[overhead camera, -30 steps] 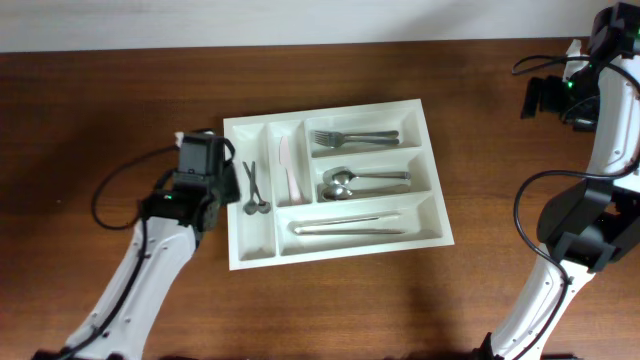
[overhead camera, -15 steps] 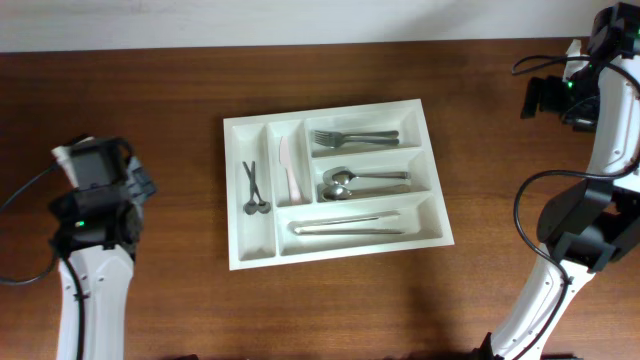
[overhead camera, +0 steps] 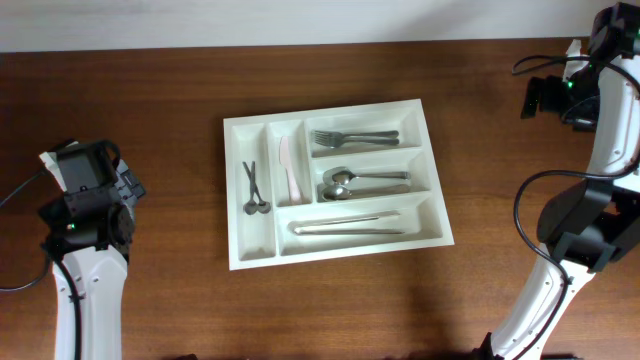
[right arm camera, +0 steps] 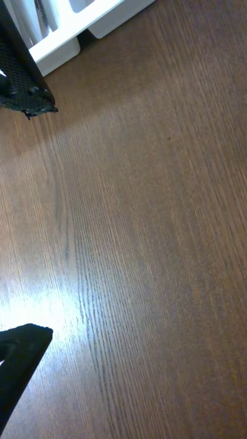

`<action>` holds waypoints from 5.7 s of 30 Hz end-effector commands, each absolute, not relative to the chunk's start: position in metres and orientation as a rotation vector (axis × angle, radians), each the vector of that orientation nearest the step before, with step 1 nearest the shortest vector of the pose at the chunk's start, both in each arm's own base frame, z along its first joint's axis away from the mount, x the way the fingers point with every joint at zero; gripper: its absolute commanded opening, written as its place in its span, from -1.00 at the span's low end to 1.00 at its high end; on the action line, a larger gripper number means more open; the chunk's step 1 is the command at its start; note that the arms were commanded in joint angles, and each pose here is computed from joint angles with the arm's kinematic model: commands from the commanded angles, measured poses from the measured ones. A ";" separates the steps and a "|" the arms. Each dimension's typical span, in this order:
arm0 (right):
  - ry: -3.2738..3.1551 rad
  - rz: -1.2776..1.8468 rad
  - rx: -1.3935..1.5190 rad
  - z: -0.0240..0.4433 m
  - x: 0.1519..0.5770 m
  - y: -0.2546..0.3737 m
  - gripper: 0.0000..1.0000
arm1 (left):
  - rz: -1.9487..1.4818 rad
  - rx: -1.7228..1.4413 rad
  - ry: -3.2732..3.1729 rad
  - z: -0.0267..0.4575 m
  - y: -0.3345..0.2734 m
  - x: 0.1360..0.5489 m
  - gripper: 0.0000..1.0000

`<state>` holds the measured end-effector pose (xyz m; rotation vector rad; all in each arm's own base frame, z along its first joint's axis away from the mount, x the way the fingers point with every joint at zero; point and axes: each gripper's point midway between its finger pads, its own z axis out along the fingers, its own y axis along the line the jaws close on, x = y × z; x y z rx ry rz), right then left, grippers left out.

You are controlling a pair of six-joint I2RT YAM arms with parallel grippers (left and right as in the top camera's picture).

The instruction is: Pack container

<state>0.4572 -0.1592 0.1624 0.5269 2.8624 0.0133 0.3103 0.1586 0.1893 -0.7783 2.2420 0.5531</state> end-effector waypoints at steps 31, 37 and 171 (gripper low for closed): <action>2.861 0.024 0.532 0.163 0.458 -0.156 0.98 | 0.197 -0.700 1.794 0.256 0.097 0.307 0.99; 2.861 0.024 0.532 0.163 0.458 -0.156 0.98 | 0.138 -0.656 1.731 0.213 0.083 0.271 0.99; 1.943 0.225 -0.030 0.315 0.315 0.004 0.98 | -0.002 -0.046 1.785 0.144 0.004 0.235 0.99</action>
